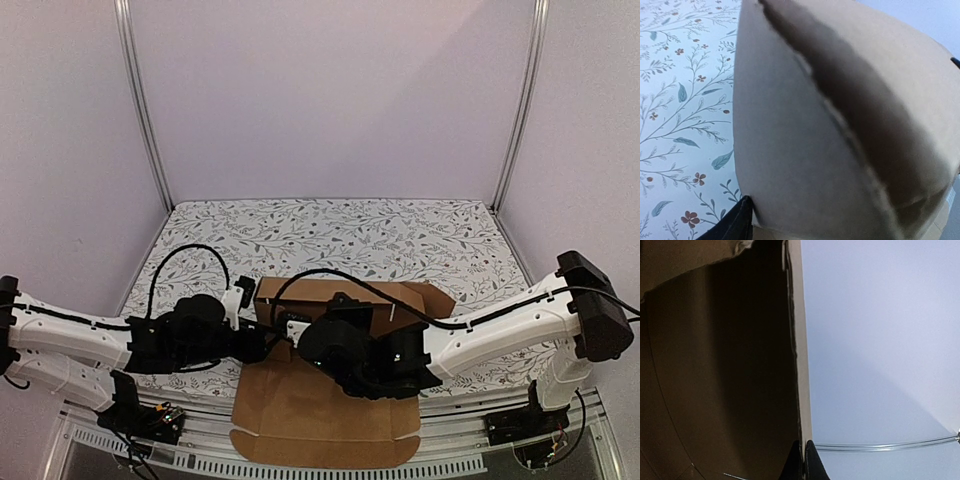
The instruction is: Fold the paper box
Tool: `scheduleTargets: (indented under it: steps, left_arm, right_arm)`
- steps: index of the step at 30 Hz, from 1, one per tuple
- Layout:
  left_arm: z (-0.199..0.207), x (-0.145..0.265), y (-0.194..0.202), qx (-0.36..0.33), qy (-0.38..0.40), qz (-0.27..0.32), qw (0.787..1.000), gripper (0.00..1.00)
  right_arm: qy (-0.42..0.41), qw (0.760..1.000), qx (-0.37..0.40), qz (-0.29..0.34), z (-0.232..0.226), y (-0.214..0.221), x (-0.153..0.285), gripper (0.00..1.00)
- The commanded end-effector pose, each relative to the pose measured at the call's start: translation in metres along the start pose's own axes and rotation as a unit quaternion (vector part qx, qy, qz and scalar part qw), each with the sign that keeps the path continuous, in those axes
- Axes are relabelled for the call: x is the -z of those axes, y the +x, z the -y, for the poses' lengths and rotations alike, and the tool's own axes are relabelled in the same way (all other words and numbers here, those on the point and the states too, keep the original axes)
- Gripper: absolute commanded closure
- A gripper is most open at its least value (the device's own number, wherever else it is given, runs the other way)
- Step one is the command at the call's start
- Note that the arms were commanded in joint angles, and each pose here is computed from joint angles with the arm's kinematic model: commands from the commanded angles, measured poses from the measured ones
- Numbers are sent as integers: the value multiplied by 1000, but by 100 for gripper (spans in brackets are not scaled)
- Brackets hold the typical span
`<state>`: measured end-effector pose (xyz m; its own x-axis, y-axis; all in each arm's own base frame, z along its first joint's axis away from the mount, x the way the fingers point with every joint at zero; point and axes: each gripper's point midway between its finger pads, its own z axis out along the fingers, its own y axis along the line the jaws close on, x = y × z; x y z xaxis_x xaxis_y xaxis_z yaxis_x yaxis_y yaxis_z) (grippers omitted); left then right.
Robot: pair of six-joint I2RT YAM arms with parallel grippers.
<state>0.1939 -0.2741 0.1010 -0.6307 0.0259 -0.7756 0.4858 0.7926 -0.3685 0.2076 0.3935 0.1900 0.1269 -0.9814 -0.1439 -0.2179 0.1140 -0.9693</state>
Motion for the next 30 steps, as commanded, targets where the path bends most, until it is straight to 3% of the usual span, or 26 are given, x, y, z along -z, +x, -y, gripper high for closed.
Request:
scheduleTargets:
  steps: [1,11,22,30]
  left_arm:
    - [-4,-2,-19,-11,-52,51,997,39]
    - [0,-11,-15,-35,-85,64,994,44]
    - [5,-16,-13,-40,-95,72,992,71]
    - [15,-23,-18,-38,-97,78,991,83]
  right_arm:
    - [-21,1000,5,7,-18,-5,3,100]
    - [-21,1000,-3,9,-17,-7,7,100]
    - [-24,1000,-10,11,-18,-10,9,100]
    - [-29,999,-15,10,-20,-16,13,100]
